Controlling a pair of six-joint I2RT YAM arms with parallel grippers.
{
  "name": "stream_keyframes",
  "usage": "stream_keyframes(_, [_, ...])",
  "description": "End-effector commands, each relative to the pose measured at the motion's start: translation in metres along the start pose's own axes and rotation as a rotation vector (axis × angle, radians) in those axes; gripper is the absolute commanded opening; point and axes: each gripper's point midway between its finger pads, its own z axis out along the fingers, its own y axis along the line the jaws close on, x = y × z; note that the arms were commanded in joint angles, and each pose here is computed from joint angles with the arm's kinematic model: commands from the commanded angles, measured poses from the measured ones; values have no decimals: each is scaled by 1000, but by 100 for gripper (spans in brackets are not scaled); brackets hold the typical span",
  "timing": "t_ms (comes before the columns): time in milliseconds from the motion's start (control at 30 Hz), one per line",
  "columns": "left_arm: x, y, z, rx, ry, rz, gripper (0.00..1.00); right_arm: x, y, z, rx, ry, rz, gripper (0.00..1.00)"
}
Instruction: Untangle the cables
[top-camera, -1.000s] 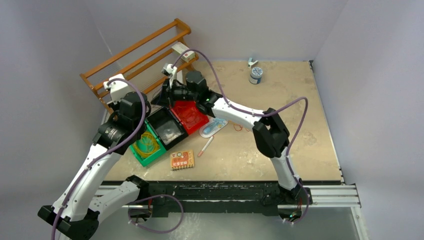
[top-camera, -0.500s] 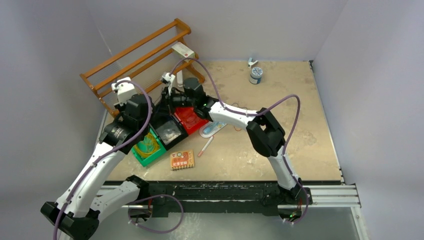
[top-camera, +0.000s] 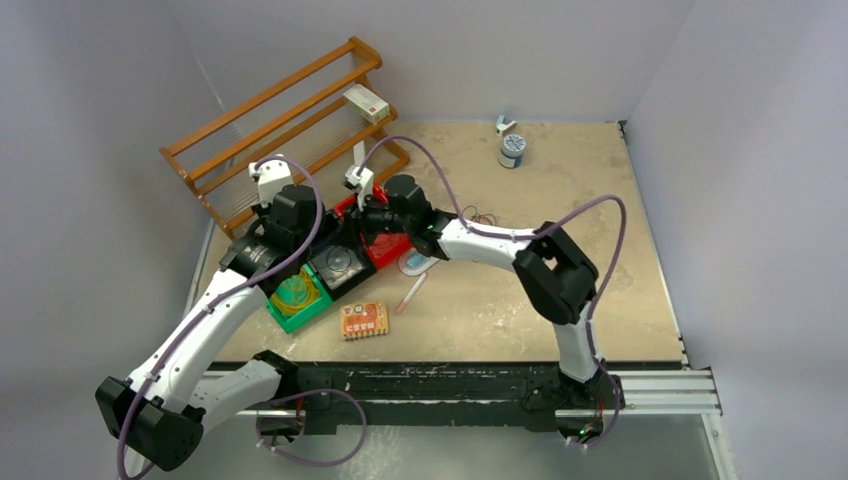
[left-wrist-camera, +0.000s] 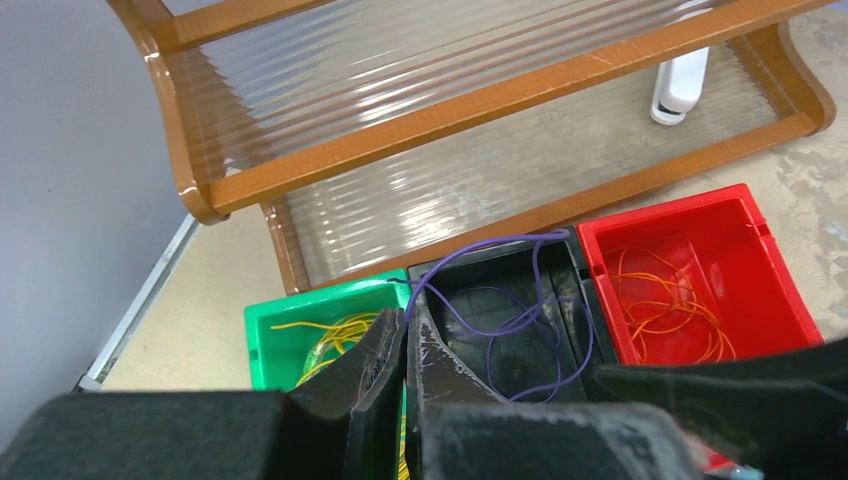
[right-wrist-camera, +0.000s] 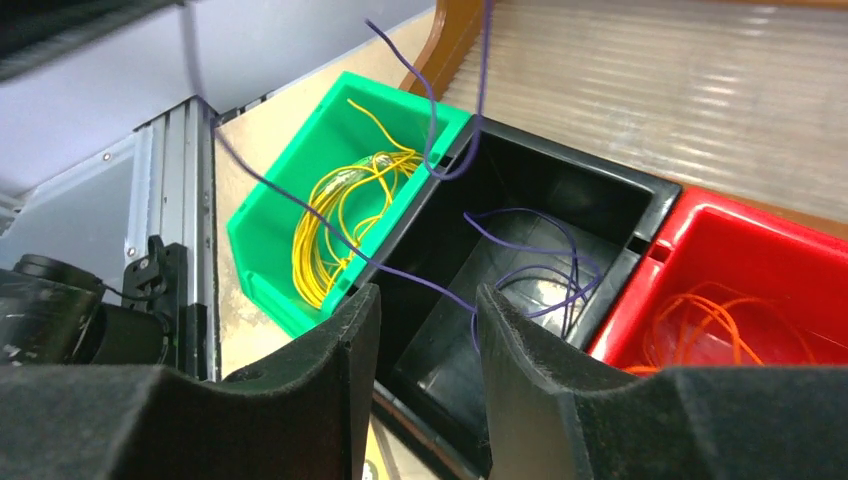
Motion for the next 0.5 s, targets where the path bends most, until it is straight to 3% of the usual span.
stream_keyframes(0, [-11, -14, 4, 48, -28, -50, 0, -61, 16, -37, 48, -160, -116, 44])
stream_keyframes(467, [40, -50, 20, 164, 101, -93, 0, -59, -18, -129, 393, -301, -49, 46])
